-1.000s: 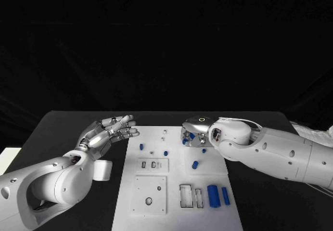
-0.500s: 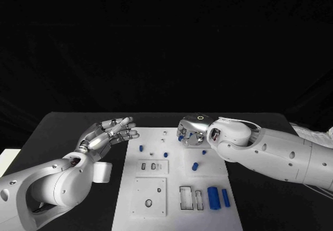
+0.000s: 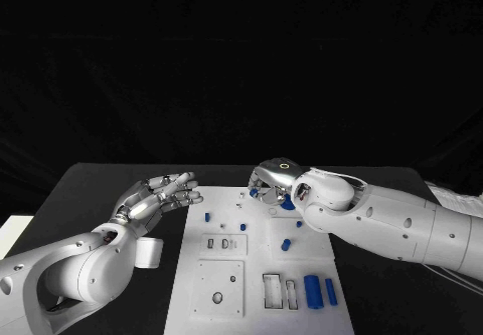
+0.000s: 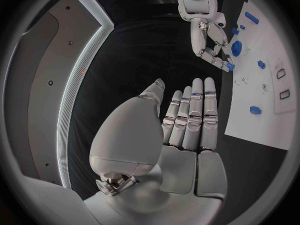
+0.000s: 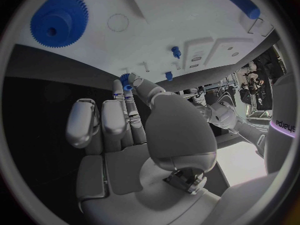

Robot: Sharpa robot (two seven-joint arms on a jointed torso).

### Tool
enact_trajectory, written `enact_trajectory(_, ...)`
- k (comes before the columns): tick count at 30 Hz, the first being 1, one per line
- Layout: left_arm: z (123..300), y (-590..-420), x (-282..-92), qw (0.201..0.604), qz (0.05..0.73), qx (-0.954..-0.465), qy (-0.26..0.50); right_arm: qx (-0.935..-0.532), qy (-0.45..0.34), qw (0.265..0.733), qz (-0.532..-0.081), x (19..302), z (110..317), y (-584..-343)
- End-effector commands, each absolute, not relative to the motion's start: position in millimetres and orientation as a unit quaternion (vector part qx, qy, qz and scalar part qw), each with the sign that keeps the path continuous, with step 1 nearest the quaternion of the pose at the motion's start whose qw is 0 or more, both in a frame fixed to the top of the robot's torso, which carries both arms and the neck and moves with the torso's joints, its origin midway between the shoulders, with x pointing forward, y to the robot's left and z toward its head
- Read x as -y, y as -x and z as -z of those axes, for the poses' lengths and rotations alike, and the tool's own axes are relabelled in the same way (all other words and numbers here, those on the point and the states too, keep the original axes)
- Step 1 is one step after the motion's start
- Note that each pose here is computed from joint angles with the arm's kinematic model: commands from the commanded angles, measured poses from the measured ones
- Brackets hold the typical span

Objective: Assemble the parts on the task board

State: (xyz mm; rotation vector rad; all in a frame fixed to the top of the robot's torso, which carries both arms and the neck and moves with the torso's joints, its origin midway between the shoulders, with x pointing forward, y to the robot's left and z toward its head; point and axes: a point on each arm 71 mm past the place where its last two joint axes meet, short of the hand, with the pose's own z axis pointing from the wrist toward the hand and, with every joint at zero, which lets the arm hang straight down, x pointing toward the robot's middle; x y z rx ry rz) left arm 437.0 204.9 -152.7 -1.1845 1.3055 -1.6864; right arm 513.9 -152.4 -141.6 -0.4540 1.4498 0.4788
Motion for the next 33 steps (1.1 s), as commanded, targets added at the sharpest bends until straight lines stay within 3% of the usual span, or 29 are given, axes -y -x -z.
enact_trajectory(1, 149.3, -435.9, -201.9, 0.334, 0.659, -0.501, 0.451, -0.638, 0.202, 0.712, -0.214, 149, 140, -517)
enact_trajectory(33, 147.2, -436.4, -199.9, 0.331, 0.662, -0.501, 0.449, -0.654, 0.206, 0.700, -0.201, 139, 147, -529)
